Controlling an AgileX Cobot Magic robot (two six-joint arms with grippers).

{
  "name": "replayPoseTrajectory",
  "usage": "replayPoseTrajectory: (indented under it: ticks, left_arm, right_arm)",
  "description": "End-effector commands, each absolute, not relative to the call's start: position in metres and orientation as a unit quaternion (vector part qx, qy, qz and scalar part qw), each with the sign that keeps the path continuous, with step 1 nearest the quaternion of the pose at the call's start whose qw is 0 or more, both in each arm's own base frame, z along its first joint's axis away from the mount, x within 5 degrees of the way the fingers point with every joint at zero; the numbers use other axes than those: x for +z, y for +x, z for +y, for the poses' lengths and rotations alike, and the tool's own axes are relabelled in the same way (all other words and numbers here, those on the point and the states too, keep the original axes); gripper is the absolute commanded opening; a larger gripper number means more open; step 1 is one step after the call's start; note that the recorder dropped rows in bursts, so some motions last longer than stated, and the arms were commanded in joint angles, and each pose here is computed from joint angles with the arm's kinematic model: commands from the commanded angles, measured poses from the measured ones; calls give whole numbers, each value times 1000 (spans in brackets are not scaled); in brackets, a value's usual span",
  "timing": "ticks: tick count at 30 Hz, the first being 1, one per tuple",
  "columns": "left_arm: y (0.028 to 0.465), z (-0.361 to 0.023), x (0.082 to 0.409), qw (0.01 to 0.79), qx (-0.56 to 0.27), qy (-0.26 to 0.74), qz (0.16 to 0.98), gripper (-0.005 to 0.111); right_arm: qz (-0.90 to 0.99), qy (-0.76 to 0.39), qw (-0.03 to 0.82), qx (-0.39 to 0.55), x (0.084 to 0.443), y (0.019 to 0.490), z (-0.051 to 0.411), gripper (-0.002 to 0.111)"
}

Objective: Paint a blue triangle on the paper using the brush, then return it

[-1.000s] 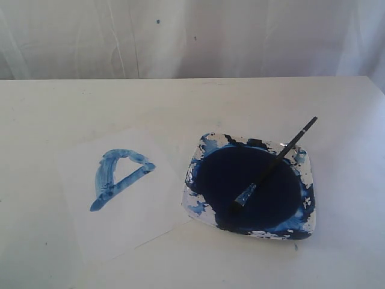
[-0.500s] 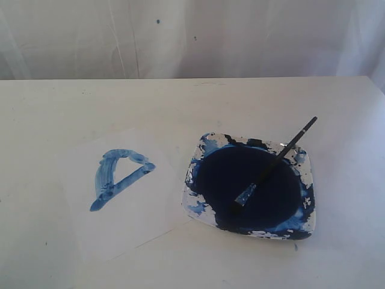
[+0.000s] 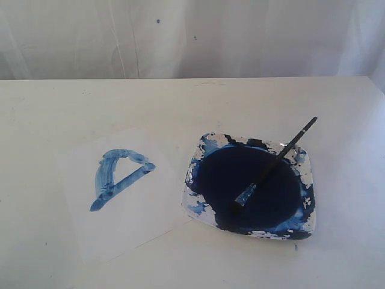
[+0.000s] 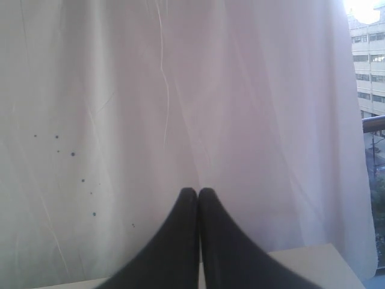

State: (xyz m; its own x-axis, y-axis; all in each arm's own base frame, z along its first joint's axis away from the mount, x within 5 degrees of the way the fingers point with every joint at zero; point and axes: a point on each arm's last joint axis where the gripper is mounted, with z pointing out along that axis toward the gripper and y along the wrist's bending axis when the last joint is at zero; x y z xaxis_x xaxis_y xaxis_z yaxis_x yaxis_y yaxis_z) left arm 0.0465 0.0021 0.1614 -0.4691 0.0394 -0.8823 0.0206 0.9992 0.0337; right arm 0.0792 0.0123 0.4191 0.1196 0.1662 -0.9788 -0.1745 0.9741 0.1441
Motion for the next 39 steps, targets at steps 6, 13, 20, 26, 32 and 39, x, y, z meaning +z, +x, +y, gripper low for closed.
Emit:
replayPoseTrajectory:
  ticks: [6, 13, 20, 26, 32, 39]
  left_arm:
    - [46, 2, 161, 517, 15, 27, 855, 0]
    - [46, 2, 161, 517, 15, 28, 855, 0]
    - [46, 2, 161, 517, 15, 28, 855, 0]
    - [46, 2, 161, 517, 15, 28, 855, 0]
    - [46, 2, 161, 517, 15, 28, 855, 0]
    - [46, 2, 161, 517, 15, 28, 855, 0]
  right_arm:
    - [652, -5, 750, 109, 418, 79, 12, 0]
    - [652, -5, 750, 109, 418, 79, 12, 0]
    - [652, -19, 748, 126, 418, 78, 15, 0]
    - [652, -22, 748, 121, 418, 78, 15, 0]
    - [705, -17, 701, 105, 398, 75, 13, 0]
    - [841, -20, 537, -57, 300, 85, -6, 0]
